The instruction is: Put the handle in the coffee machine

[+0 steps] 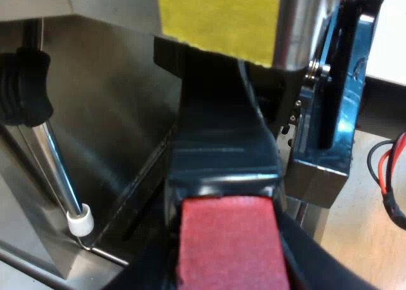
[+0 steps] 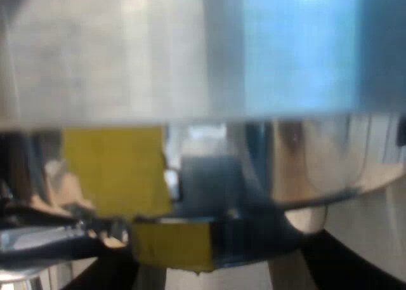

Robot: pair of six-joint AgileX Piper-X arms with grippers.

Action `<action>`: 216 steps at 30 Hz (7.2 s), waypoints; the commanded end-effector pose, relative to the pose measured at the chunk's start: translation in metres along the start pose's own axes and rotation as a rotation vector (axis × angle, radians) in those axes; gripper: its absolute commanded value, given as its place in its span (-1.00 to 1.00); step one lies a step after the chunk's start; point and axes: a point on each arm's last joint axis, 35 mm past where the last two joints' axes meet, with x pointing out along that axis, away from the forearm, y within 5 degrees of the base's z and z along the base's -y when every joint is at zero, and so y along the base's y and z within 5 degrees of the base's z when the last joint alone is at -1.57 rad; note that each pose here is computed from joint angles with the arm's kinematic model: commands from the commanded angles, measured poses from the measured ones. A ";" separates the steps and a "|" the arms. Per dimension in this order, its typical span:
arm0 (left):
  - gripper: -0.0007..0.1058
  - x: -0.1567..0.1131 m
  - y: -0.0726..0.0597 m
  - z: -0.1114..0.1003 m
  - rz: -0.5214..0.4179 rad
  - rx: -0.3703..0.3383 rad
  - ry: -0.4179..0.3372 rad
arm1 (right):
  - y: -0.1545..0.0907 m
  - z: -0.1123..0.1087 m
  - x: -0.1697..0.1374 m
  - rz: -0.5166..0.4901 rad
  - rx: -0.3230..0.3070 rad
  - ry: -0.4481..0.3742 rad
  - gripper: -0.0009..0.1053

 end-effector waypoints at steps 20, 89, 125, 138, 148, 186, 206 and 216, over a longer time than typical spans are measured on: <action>-0.15 -0.011 -0.002 0.017 -0.033 0.040 -0.083 | -0.019 0.038 0.007 -0.117 0.144 -0.091 -0.25; -0.98 0.026 -0.073 0.072 0.039 -0.137 0.592 | -0.020 0.041 0.007 -0.121 0.095 -0.092 -0.25; -0.98 0.042 -0.098 0.063 -0.105 -0.292 0.540 | -0.049 0.035 -0.030 0.039 -0.036 0.189 -0.25; -0.98 0.048 -0.121 0.061 -0.155 -0.246 0.536 | -0.081 0.028 -0.054 0.138 -0.124 0.255 -0.25; -0.98 0.051 -0.115 0.071 -0.055 -0.261 0.471 | -0.128 0.028 -0.099 0.346 -0.218 0.340 -0.25; -0.98 0.064 -0.128 0.072 0.025 -0.244 0.524 | -0.217 0.105 -0.157 0.629 0.104 0.221 0.54; 0.77 -0.037 -0.143 0.090 0.282 -0.229 0.346 | -0.217 0.109 -0.157 0.654 0.106 0.221 0.54; 0.77 -0.077 -0.155 0.107 0.473 -0.150 0.136 | -0.243 0.153 -0.153 0.668 0.013 0.377 0.54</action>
